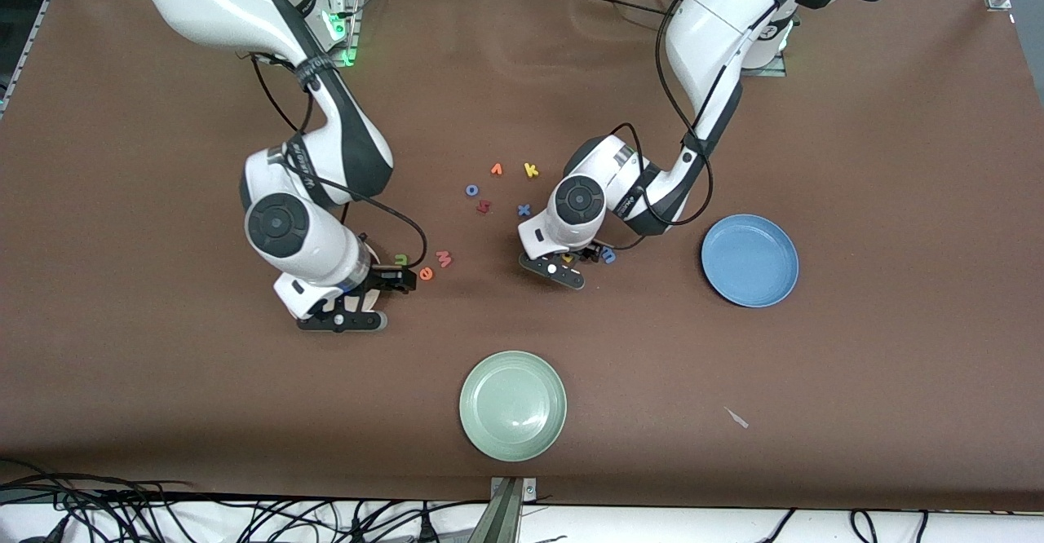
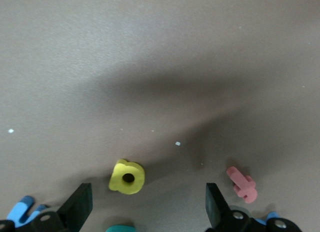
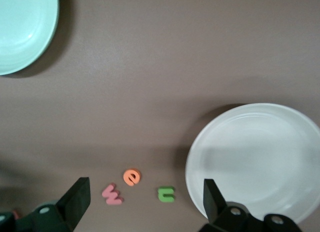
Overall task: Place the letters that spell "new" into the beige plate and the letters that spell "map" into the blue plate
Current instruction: 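Grasp the yellow letter with the left gripper while the right gripper lowers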
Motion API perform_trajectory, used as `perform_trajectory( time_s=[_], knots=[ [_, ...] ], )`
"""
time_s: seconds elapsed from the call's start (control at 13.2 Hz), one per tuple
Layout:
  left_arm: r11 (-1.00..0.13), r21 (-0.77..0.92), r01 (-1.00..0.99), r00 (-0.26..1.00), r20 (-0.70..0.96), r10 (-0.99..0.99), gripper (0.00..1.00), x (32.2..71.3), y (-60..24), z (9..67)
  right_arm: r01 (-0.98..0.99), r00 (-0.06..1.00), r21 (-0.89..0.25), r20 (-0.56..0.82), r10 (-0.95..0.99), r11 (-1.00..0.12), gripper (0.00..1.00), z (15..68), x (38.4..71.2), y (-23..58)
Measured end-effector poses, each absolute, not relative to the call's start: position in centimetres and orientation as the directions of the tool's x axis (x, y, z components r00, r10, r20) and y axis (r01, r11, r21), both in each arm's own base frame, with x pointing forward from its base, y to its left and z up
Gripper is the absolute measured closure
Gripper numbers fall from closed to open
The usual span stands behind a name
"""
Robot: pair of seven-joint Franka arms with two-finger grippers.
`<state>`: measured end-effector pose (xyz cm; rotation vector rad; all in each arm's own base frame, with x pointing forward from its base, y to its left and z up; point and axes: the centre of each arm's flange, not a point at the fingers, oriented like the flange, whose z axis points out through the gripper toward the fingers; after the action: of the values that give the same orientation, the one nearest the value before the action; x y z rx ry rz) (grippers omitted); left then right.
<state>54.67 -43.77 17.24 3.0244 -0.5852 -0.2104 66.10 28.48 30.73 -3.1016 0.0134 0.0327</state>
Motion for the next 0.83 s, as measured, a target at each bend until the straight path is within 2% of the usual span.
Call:
perform_trajectory(
  time_s=[0.45, 0.53, 0.83],
  knots=[
    [-0.932, 0.073, -0.355, 0.925, -0.120, -0.361, 0.00, 54.8, -43.7, 17.3, -0.075, 0.997, -0.038, -0.017, -0.074, -0.996, 0.00, 22.0, 61.9, 30.0],
    [-0.928, 0.059, -0.368, 0.921, -0.115, -0.373, 0.07, 54.8, -43.6, 17.2, -0.076, 0.997, -0.034, -0.023, -0.076, -0.996, 0.00, 21.5, 61.5, 29.8],
    [-0.911, 0.012, -0.411, 0.907, -0.097, -0.410, 0.55, 55.0, -43.5, 17.2, -0.115, 0.993, -0.022, -0.041, -0.114, -0.993, 0.00, 21.0, 60.4, 29.3]
  ],
)
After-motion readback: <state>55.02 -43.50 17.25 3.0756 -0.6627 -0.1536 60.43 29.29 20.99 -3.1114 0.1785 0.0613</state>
